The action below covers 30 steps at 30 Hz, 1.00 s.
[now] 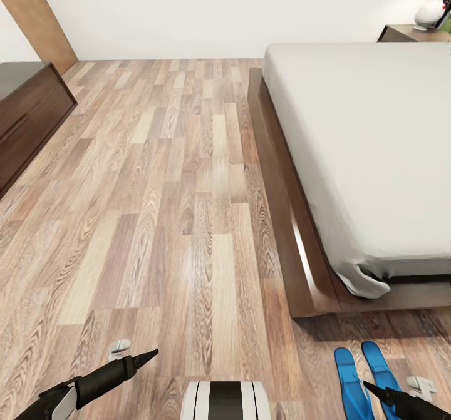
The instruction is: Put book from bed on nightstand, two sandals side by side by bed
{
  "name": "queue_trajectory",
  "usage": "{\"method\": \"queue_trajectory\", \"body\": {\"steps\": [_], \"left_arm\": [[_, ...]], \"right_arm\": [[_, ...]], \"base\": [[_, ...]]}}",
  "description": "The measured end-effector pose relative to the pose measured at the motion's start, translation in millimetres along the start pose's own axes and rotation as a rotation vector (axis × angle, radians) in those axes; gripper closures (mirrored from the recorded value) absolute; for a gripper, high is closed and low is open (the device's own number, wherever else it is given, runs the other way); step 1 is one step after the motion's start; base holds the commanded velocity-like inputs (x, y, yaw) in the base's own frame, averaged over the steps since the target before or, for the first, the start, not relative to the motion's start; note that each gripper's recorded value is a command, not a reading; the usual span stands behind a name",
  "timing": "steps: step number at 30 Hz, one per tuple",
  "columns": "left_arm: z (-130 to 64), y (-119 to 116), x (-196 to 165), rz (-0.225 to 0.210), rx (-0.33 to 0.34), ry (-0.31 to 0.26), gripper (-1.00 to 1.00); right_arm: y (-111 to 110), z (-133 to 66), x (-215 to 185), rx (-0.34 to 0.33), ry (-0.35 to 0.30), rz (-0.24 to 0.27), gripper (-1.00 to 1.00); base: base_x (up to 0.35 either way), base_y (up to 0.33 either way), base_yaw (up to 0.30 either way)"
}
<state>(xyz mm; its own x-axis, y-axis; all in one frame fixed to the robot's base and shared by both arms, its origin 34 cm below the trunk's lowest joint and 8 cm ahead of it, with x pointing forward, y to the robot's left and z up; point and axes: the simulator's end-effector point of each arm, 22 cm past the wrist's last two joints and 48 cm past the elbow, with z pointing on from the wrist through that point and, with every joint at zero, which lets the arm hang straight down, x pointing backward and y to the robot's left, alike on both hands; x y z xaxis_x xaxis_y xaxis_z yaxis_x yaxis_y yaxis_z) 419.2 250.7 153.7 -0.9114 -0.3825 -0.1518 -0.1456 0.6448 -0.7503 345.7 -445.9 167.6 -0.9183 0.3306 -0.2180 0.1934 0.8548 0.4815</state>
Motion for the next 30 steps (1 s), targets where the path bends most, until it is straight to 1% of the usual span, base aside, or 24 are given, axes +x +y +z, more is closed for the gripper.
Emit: {"method": "queue_trajectory", "body": {"steps": [28, 30], "left_arm": [[-13.8, -38, -40, 0.076, 0.042, -0.074, -1.00], [-14.6, -40, -43, 0.081, 0.044, -0.078, -1.00]], "right_arm": [[24, -16.9, -39, -0.037, -0.096, -0.047, -1.00], [26, -16.9, -38, -0.041, -0.097, -0.045, -1.00]], "base": [[0.000, 0.000, 0.000], [0.000, 0.000, 0.000]]}}
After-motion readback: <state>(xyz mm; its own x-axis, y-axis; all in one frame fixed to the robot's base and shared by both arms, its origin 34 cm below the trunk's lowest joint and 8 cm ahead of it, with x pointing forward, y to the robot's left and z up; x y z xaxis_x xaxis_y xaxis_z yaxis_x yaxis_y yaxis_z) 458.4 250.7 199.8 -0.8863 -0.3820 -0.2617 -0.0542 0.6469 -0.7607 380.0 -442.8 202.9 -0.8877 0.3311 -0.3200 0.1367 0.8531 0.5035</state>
